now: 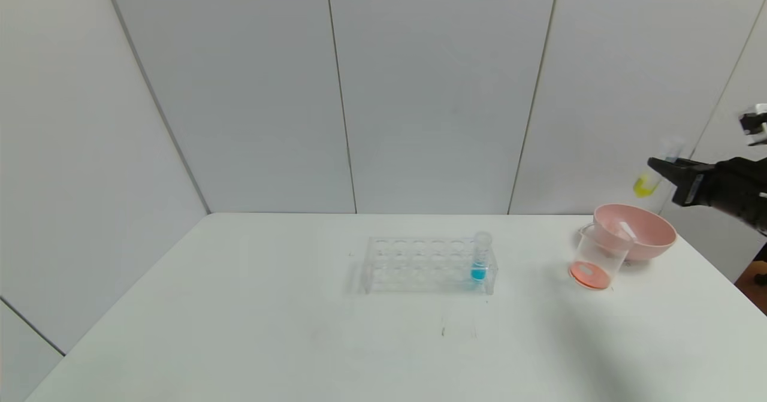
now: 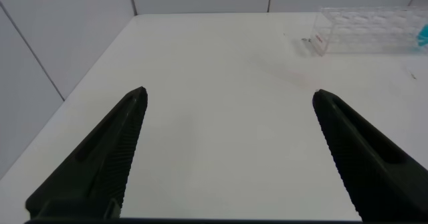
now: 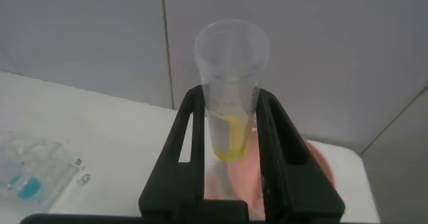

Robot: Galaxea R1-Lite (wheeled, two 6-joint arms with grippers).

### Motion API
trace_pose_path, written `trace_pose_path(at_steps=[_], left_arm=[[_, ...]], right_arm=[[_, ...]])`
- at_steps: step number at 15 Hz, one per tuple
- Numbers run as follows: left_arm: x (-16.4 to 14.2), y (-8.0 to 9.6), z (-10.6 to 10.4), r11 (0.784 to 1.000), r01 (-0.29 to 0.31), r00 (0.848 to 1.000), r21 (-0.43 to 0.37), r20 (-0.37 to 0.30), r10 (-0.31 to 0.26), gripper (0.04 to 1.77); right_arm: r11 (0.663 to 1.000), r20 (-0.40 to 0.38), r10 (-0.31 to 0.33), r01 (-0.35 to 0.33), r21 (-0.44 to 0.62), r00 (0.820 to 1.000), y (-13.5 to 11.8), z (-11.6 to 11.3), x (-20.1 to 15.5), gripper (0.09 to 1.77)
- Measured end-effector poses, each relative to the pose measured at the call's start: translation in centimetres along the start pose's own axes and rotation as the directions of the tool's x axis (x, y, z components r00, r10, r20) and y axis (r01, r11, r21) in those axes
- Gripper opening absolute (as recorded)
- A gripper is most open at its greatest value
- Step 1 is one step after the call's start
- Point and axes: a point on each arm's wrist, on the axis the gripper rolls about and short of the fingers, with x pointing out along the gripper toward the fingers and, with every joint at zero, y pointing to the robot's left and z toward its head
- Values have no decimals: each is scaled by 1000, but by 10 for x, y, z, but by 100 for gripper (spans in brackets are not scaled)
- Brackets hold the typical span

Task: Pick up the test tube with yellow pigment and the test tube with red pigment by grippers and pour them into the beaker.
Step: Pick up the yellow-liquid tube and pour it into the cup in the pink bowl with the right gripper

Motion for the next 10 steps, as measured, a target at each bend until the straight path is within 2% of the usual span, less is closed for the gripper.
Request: trace_pose_path(at_steps=[2,4,6,8,10], left_arm=[[0,0,0,1000,0,1000,0,0,0,176],[0,0,0,1000,0,1000,0,0,0,176],[0,0,0,1000,0,1000,0,0,0,176],[0,0,0,1000,0,1000,0,0,0,176],[0,0,0,1000,0,1000,0,0,0,176]], right_arm=[[982,63,24,-11,-186,998,-29,2,-11,53],[934,103,18,20,-355,995,-46,-4,-13,53],[880,94,14,33,-473,996,-55,-14,-9,53],[804,68,22,23,-594,997,-58,-25,-5,53],[710,40,32,6,-705,999,-60,-36,1,53]])
